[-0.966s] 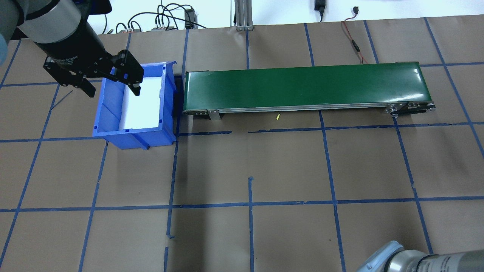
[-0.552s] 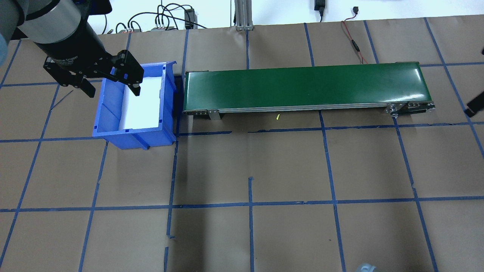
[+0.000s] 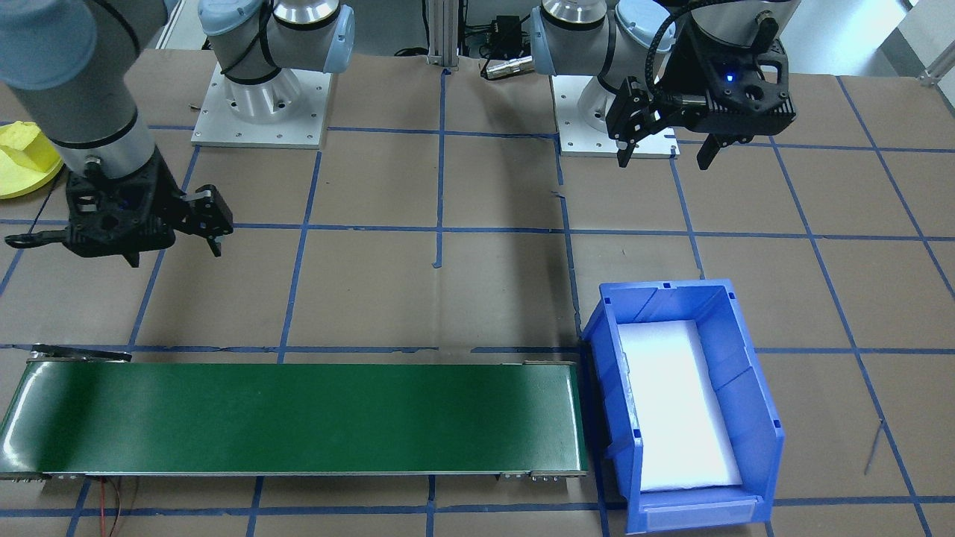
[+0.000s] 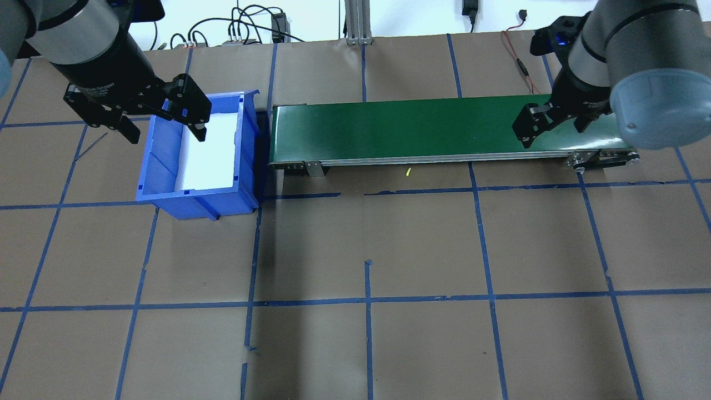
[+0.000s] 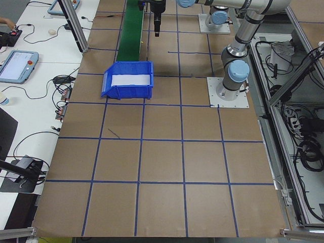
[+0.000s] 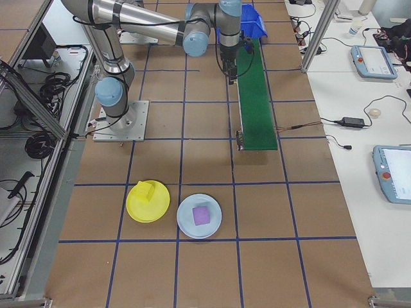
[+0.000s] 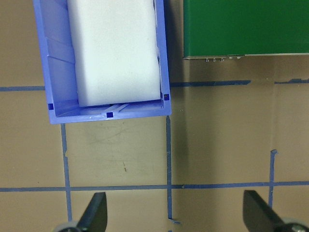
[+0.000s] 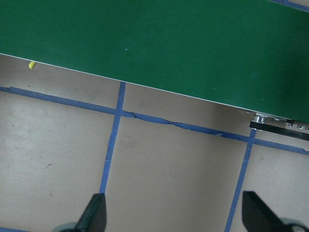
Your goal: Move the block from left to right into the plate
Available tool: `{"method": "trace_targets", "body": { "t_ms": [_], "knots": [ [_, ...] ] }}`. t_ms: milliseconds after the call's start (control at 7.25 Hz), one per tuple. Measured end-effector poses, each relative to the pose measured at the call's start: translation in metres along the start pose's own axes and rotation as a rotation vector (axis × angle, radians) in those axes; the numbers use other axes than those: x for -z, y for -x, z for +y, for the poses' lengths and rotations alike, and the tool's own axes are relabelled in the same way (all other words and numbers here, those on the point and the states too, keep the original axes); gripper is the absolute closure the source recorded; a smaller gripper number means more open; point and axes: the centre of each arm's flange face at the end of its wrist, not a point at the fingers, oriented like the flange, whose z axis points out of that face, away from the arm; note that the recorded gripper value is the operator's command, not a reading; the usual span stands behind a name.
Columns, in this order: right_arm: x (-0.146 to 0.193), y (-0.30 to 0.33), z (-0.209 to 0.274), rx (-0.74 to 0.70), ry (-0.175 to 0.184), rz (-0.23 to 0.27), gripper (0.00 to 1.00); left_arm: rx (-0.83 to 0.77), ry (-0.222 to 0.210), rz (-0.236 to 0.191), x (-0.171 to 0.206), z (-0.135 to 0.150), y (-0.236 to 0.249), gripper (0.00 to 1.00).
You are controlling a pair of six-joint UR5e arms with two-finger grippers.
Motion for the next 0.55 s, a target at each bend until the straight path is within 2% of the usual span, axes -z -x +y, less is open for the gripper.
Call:
{"method": "trace_targets", "body": {
  "t_ms": [552],
  "knots": [
    [0.0036, 0.0225, -0.0003, -0.015, -0.008, -0.018, 0.0, -0.003, 0.01, -0.007, -0.0007, 0.0043, -0.0006, 0.0]
  ]
}}
